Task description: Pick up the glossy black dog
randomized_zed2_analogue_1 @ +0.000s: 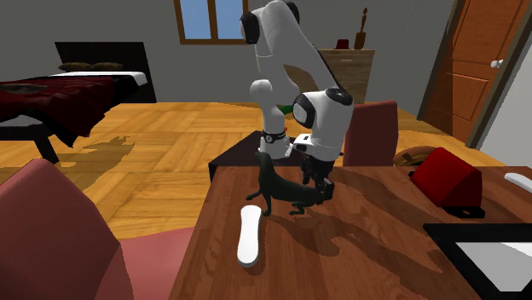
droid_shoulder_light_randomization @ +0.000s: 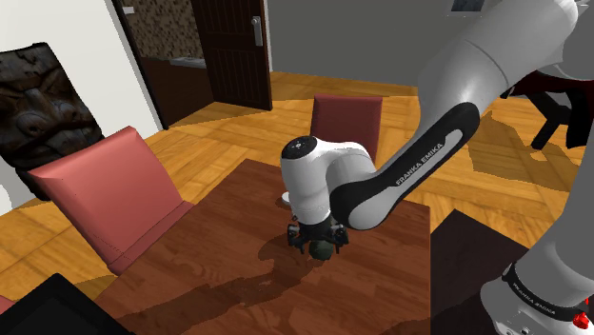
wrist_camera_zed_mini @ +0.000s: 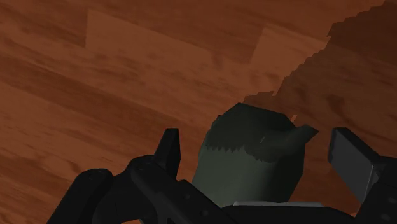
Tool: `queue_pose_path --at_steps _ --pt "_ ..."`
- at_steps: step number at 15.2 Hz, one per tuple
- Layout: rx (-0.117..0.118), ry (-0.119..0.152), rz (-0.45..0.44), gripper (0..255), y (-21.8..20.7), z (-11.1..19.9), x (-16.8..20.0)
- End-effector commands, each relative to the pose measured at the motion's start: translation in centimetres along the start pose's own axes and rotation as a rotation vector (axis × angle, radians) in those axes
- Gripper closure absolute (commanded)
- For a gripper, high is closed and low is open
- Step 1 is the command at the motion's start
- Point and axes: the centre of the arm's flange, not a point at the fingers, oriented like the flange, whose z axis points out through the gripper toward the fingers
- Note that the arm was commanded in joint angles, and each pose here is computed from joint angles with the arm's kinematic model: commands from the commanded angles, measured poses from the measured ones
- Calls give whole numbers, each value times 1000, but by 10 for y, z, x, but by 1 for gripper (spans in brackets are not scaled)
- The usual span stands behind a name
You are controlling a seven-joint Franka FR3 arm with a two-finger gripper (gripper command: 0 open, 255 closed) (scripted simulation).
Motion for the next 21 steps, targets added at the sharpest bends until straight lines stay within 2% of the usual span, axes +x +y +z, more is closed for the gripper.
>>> queue_pose_path --at_steps 1,10,21 --pt "0 0 0 255 -1 1 -1" --pt "0 0 0 255 0 1 -1" --pt "0 0 0 255 9 -56 1"
